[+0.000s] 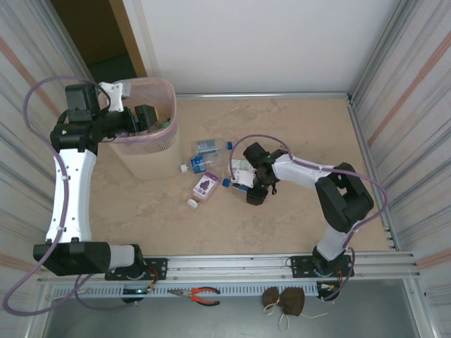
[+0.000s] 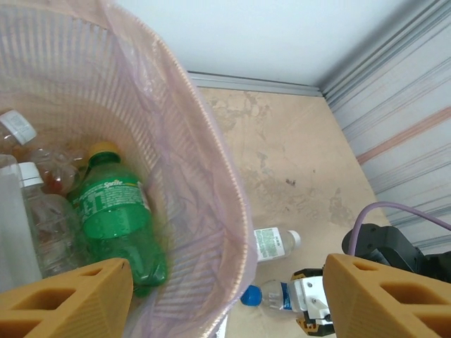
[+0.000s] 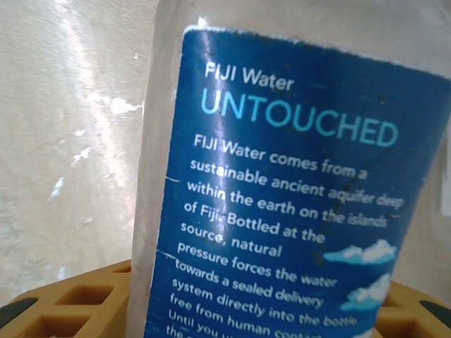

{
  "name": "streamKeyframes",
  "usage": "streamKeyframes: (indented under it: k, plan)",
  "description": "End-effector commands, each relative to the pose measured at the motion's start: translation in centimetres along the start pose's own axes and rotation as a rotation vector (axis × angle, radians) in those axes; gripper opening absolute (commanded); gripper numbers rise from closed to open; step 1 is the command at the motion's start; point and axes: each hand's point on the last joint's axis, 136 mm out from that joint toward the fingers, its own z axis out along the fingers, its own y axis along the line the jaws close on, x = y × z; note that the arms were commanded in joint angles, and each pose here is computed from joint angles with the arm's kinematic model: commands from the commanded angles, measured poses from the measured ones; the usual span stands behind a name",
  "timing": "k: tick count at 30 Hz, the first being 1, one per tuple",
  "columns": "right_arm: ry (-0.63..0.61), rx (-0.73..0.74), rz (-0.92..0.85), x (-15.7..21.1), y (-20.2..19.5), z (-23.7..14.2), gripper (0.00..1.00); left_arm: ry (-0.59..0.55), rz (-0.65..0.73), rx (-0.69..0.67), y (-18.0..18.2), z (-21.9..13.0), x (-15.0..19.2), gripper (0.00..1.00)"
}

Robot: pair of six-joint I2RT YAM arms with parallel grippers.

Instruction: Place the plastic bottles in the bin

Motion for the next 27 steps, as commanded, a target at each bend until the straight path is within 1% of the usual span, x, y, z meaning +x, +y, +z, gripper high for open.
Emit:
streamKeyframes:
  k: [1,4,9,11,15,22,27]
  plan:
    - [-0.095,-0.008,0.042,-1.2,1.2,-3.0,0.44,-0.069,0.037,0.092,-2.3,-1.2,-1.2,0.72]
    - [-0.197,-0.001,0.059,-2.6,1.6,-5.3,0.44,-0.121,0.062,0.179,-3.9,-1.7,-1.8,0.71]
    - [-0.413,0.029,0.085,-5.5,1.6,-10.2,0.44,-0.242,0.12,0.353,-7.1,-3.1,-3.1,0.71]
    - [-0.514,0.04,0.089,-6.7,1.7,-12.6,0.44,-0.283,0.144,0.399,-8.1,-3.5,-3.4,0.71]
    - [-0.7,0.062,0.088,-8.9,1.9,-17.2,0.44,-0.321,0.215,0.475,-10.6,-4.1,-3.5,0.71]
    - [-1.033,0.069,0.062,-11.8,3.3,-25.6,0.44,-0.367,0.427,0.662,-17.2,-5.1,-2.0,0.78]
    - [-1.221,0.062,0.02,-12.8,4.8,-30.9,0.44,-0.387,0.563,0.772,-21.3,-5.8,-0.3,0.83]
